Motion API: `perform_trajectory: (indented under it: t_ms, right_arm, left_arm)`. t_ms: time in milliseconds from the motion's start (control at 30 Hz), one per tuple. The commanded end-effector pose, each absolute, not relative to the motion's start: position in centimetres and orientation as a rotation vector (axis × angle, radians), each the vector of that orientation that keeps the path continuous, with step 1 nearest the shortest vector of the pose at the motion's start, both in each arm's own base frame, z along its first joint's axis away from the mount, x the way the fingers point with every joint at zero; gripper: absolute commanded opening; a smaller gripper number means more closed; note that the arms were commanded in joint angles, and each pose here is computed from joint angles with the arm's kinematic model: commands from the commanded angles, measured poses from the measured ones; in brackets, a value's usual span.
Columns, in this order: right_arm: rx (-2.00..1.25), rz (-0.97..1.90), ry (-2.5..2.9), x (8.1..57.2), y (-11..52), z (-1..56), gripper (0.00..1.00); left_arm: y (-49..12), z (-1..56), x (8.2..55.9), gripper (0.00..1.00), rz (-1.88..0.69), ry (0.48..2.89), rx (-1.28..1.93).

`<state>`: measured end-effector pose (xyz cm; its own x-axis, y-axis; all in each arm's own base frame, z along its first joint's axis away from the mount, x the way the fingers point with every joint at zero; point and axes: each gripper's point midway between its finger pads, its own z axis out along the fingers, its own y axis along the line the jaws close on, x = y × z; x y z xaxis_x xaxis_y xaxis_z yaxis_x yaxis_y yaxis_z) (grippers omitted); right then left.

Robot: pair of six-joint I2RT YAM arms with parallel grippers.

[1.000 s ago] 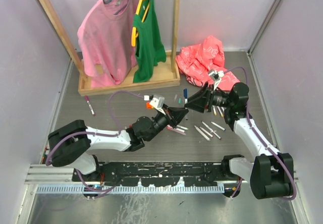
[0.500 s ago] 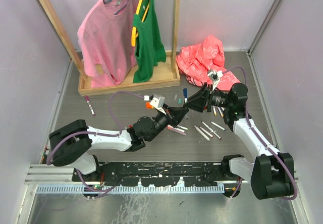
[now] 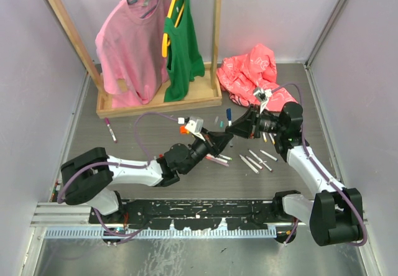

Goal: Open the pen caps
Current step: Pick up the pen from the center of the board.

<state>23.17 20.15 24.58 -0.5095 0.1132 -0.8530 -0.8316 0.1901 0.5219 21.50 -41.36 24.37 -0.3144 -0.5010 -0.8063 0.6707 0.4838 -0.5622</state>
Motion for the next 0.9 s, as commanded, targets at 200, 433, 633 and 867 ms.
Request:
perform_trajectory:
  t_ms: [200, 433, 633, 867]
  right_arm:
    - [-0.772, 1.384, 1.599, 23.3, 20.2, 25.8, 0.04]
    - [-0.821, 1.404, 1.6, 22.8, 20.3, 25.8, 0.01]
    - [-0.951, 1.471, 1.573, 21.3, 20.3, 25.6, 0.01]
    - [-1.019, 1.526, 1.531, 20.2, 20.3, 25.7, 0.01]
  left_arm:
    - [-40.8, 27.3, 19.8, 0.51, -1.252, 1.386, 0.212]
    - [-37.9, 27.1, 18.9, 0.73, -1.324, 1.397, 0.313]
    - [-35.6, 30.4, 18.7, 0.83, -1.411, 1.359, 0.426]
    - [-35.8, 32.9, 18.8, 0.94, -1.424, 1.349, 0.521]
